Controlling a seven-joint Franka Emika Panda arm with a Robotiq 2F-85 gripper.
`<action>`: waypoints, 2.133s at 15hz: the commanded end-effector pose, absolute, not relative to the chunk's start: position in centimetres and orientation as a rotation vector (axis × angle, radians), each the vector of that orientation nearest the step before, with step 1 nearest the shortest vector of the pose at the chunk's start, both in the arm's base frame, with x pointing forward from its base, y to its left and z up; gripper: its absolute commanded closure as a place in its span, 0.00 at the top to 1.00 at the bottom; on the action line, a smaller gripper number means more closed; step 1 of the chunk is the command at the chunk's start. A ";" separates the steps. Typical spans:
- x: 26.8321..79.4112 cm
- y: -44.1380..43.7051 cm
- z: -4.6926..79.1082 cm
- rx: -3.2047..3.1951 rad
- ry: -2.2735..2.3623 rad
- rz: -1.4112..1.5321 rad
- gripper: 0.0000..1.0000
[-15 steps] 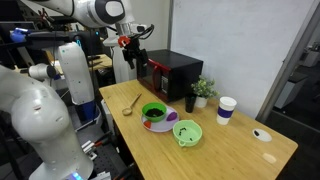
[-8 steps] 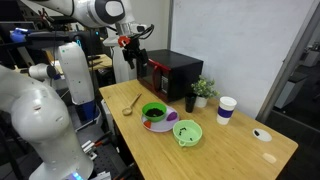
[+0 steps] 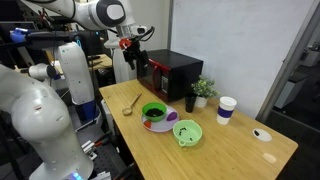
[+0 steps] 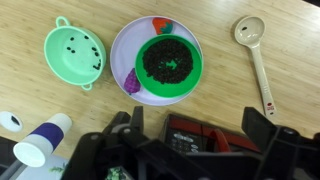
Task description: Use the spoon to transfer one scoop of contents from the dark green bowl to the light green bowl
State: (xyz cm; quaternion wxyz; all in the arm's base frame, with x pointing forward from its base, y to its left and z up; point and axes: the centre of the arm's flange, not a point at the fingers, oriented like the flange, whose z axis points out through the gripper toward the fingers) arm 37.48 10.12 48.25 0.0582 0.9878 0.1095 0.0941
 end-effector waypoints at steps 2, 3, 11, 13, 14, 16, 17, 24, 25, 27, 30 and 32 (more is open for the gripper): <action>39.7 12.9 44.9 3.059 0.465 0.353 1.00; 40.0 13.7 44.5 3.072 0.498 0.368 1.00; 39.6 24.2 40.5 3.160 0.935 0.338 1.00; 39.1 26.8 38.8 3.142 1.047 0.309 1.00; 39.0 28.1 37.7 3.126 1.096 0.292 1.00; 39.1 29.8 35.6 3.094 1.182 0.257 1.00; 39.1 30.4 34.7 3.077 1.212 0.246 1.00; 42.3 30.8 28.1 3.011 1.350 0.108 1.00; 42.6 30.6 27.4 2.997 1.355 0.086 1.00; 43.1 30.1 26.4 2.971 1.364 0.060 1.00; 43.5 29.1 25.3 2.916 1.385 0.032 1.00; 43.6 28.6 24.8 2.888 1.393 0.018 1.00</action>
